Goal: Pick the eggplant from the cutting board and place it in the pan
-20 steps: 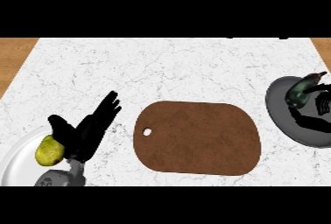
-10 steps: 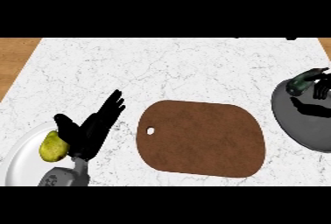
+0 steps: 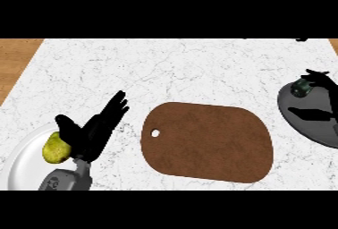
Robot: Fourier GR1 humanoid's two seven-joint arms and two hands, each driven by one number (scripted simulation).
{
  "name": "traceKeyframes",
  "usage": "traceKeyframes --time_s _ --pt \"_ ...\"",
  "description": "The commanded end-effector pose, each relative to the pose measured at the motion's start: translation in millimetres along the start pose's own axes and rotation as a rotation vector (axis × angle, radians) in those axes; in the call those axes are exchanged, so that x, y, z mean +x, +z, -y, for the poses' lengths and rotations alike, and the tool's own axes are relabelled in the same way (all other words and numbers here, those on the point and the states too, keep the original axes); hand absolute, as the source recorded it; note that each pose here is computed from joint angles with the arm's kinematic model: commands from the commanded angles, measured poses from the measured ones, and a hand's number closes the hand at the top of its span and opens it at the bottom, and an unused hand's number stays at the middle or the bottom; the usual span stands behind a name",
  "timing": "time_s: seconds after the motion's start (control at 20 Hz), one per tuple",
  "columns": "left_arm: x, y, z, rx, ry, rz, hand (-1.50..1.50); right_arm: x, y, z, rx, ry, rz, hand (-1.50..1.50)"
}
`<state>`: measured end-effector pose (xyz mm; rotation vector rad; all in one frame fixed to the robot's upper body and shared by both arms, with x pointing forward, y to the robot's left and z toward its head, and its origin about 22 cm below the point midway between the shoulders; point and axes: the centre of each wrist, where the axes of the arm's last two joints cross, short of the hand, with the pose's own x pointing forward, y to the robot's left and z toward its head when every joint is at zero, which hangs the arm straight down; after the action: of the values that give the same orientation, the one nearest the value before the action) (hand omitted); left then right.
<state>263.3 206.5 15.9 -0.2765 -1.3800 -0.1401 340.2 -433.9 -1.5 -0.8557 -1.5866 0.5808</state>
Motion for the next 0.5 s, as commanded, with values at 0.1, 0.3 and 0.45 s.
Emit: traceKeyframes --time_s 0.1,0.3,0.45 --pt "4 -4 2 0.004 -0.004 0.008 0.0 7 -10 4 -0.079 -0.347 0.069 -1.5" --pt "-5 -2 8 -0.002 0.023 0.009 0.0 -15 5 31 -0.064 -0.488 0.001 -1.5" --pt "-6 4 -5 0.024 0.002 0.004 0.0 -33 23 54 0.01 -0.551 -0.041 -1.5"
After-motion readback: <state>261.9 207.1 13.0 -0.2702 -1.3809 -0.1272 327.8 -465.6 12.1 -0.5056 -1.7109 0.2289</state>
